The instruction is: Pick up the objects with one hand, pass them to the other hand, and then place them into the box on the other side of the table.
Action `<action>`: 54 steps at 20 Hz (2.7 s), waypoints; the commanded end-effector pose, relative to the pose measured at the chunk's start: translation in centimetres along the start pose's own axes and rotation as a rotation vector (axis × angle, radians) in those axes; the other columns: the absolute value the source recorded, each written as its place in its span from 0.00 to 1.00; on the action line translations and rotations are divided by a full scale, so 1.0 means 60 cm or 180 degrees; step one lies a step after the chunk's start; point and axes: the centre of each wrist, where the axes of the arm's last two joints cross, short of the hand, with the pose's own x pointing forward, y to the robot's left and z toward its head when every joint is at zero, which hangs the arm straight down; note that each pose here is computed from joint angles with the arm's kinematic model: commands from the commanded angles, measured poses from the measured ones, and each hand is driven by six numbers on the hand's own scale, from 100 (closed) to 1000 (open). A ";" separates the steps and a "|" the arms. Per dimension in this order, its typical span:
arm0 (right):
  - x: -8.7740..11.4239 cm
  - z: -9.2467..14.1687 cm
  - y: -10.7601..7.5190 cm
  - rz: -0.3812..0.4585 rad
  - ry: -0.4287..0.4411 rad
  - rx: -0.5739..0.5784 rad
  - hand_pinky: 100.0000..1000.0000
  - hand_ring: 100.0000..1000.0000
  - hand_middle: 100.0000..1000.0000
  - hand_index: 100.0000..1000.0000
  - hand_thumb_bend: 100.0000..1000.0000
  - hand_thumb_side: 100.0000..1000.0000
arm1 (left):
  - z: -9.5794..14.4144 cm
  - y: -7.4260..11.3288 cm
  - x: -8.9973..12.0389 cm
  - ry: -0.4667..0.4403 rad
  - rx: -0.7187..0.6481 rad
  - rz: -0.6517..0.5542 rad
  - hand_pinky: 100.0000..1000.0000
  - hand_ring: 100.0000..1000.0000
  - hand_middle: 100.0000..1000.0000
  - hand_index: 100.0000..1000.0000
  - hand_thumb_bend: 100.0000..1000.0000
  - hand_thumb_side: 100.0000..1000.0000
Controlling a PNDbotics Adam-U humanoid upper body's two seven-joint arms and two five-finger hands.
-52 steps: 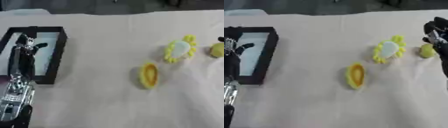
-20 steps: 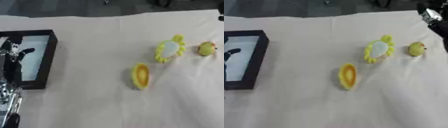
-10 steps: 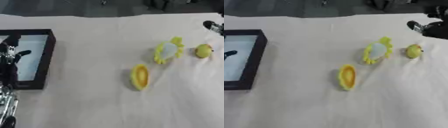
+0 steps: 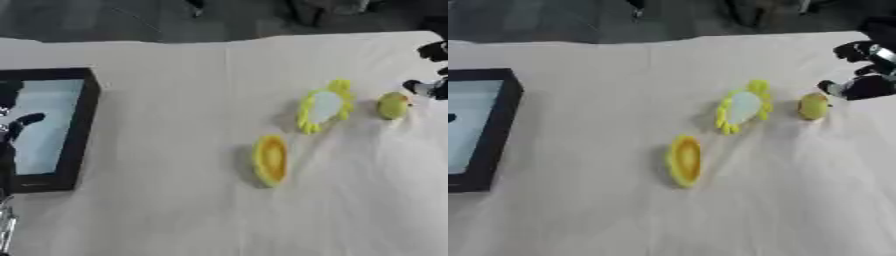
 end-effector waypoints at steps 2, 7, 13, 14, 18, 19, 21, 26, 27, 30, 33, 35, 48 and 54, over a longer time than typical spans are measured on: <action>-0.025 0.009 -0.051 0.0283 0.0167 0.0018 0.85 0.95 0.88 0.89 0.42 0.05 | -0.007 0.009 0.011 -0.0085 -0.0012 -0.0057 0.69 1.00 0.82 0.81 0.44 0.73; -0.040 0.006 -0.063 0.0435 0.0210 0.0216 0.85 0.95 0.88 0.90 0.43 0.04 | -0.007 0.010 0.011 -0.0075 -0.0011 -0.0076 0.69 1.00 0.82 0.81 0.45 0.73; -0.053 0.001 -0.056 0.0448 0.0254 0.0568 0.85 0.95 0.88 0.90 0.44 0.04 | -0.008 0.008 0.013 -0.0089 -0.0008 -0.0053 0.69 1.00 0.82 0.81 0.44 0.73; -0.053 -0.001 -0.055 0.0445 0.0258 0.0621 0.85 0.95 0.88 0.90 0.44 0.04 | -0.007 0.008 0.013 -0.0087 -0.0010 -0.0054 0.69 1.00 0.82 0.81 0.44 0.73; -0.045 -0.007 -0.059 0.0425 0.0202 0.0796 0.85 0.95 0.88 0.90 0.44 0.04 | -0.007 0.009 0.012 -0.0076 -0.0014 -0.0060 0.69 1.00 0.82 0.81 0.44 0.73; -0.041 -0.009 -0.062 0.0413 0.0182 0.0831 0.85 0.95 0.88 0.90 0.44 0.04 | -0.007 0.009 0.012 -0.0075 -0.0015 -0.0060 0.69 1.00 0.82 0.81 0.44 0.73; -0.035 -0.010 -0.068 0.0402 0.0152 0.0899 0.85 0.95 0.87 0.90 0.45 0.04 | -0.007 0.009 0.012 -0.0076 -0.0013 -0.0058 0.69 1.00 0.82 0.81 0.44 0.73; -0.019 -0.016 -0.083 0.0364 0.0091 0.1057 0.84 0.94 0.87 0.90 0.47 0.05 | -0.008 0.008 0.013 -0.0086 -0.0011 -0.0046 0.69 1.00 0.82 0.81 0.44 0.73; -0.017 -0.016 -0.087 0.0358 0.0089 0.1089 0.84 0.94 0.87 0.90 0.47 0.05 | -0.008 0.008 0.013 -0.0087 -0.0011 -0.0044 0.69 1.00 0.82 0.81 0.44 0.73; -0.011 -0.021 -0.089 0.0358 0.0107 0.1213 0.84 0.94 0.87 0.90 0.48 0.05 | -0.008 0.007 0.013 -0.0088 -0.0018 -0.0036 0.69 1.00 0.82 0.81 0.44 0.73; -0.008 -0.028 -0.086 0.0395 0.0166 0.1330 0.84 0.94 0.87 0.90 0.48 0.06 | -0.008 0.005 0.013 -0.0092 -0.0023 -0.0023 0.69 1.00 0.82 0.81 0.44 0.73; -0.007 -0.033 -0.083 0.0405 0.0181 0.1348 0.84 0.94 0.87 0.90 0.49 0.05 | -0.008 0.004 0.013 -0.0095 -0.0029 -0.0013 0.69 1.00 0.82 0.81 0.44 0.73; -0.011 -0.059 -0.054 0.0541 0.0295 0.1019 0.84 0.93 0.87 0.90 0.52 0.06 | -0.010 -0.002 0.017 -0.0121 -0.0056 0.0024 0.69 1.00 0.82 0.81 0.44 0.73; -0.015 -0.063 -0.043 0.0569 0.0344 0.1028 0.84 0.93 0.86 0.90 0.51 0.05 | -0.011 -0.002 0.018 -0.0128 -0.0058 0.0031 0.69 1.00 0.82 0.81 0.44 0.73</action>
